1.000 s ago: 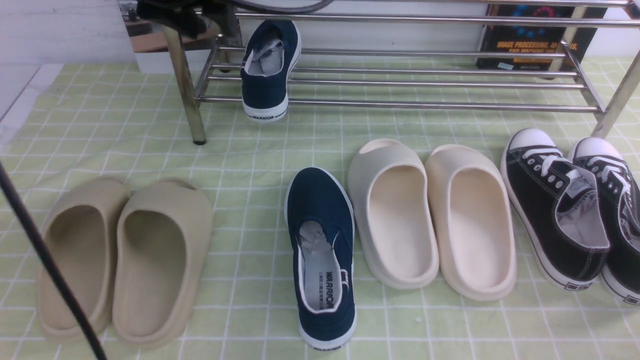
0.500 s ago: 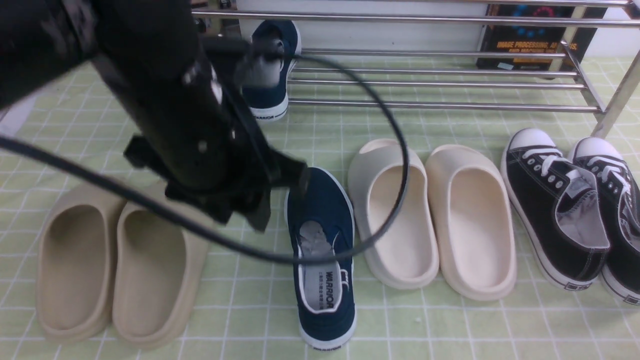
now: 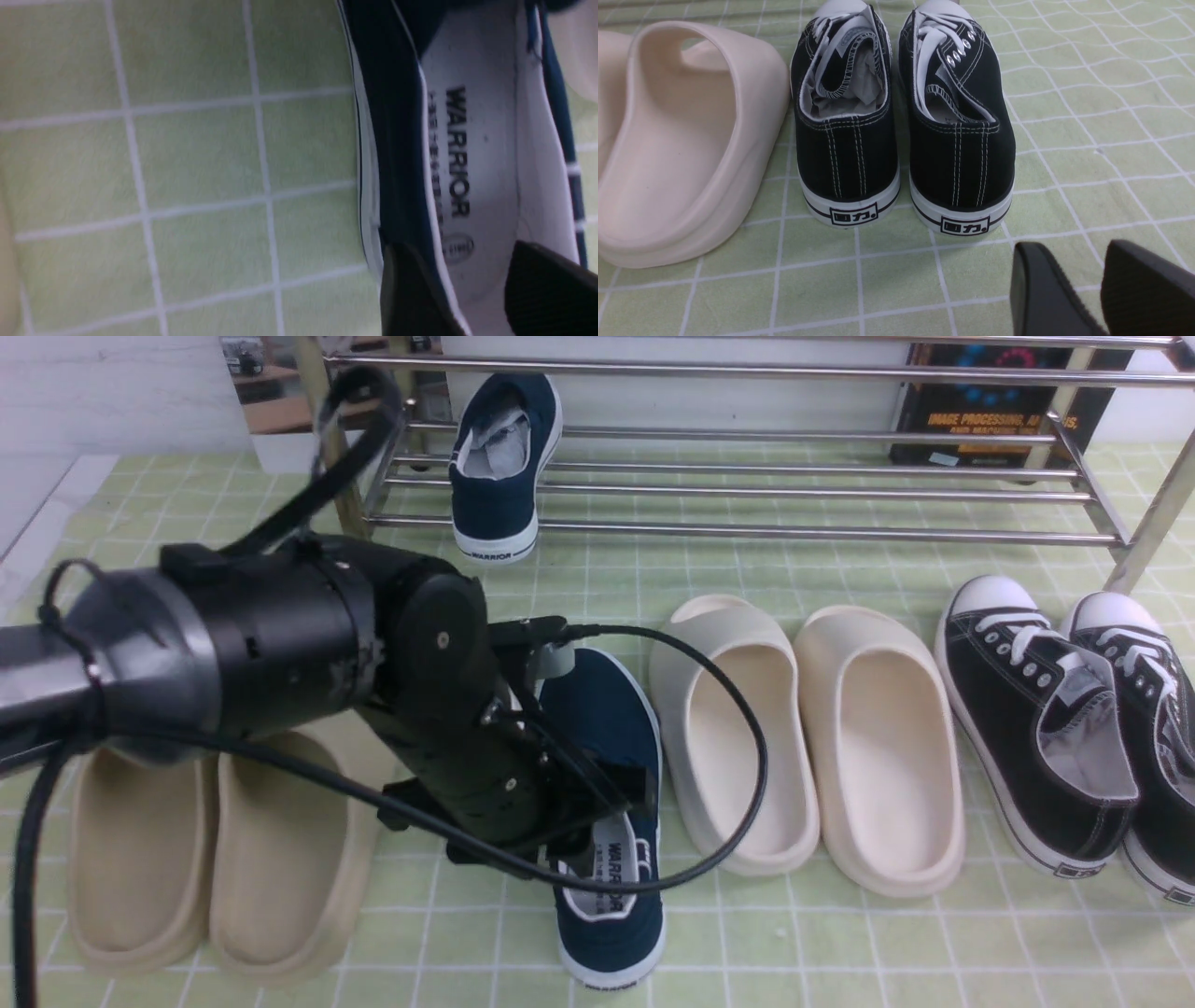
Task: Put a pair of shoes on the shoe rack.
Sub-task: Use the left arm to grab the shoe closest to it, then use the left arm to put a shoe into the shoe rack
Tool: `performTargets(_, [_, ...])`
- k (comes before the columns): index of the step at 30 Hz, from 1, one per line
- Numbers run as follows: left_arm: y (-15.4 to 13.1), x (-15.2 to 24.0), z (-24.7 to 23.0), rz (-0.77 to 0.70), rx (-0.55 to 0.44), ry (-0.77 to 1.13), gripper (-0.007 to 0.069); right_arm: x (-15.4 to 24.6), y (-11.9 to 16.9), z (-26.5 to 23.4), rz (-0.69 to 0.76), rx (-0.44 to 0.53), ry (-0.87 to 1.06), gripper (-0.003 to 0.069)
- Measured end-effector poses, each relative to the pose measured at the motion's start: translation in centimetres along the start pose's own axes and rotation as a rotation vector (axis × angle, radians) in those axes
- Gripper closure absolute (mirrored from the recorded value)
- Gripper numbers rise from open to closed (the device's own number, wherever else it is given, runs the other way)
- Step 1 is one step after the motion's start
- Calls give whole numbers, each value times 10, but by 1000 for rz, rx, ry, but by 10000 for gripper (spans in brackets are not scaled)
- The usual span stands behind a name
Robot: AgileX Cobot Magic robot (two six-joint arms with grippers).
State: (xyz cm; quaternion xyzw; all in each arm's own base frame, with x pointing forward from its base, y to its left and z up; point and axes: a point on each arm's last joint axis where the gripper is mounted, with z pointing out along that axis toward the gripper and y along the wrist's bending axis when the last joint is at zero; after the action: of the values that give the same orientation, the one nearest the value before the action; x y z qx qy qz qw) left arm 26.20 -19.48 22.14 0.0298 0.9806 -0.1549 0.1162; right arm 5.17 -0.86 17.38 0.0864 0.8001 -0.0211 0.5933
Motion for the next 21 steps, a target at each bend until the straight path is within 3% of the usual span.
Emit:
performTargets(7, [3, -2, 29, -20, -26, 43, 368, 0, 0, 0, 0, 0, 0, 420])
performTargets(15, [5, -1, 32, -21, -40, 64, 629, 0, 0, 0, 0, 0, 0, 420])
performTargets(19, [0, -2, 14, -6, -31, 66, 631, 0, 0, 0, 0, 0, 0, 420])
performTargets(21, [-9, -7, -22, 30, 0, 12, 631, 0, 0, 0, 0, 0, 0, 420])
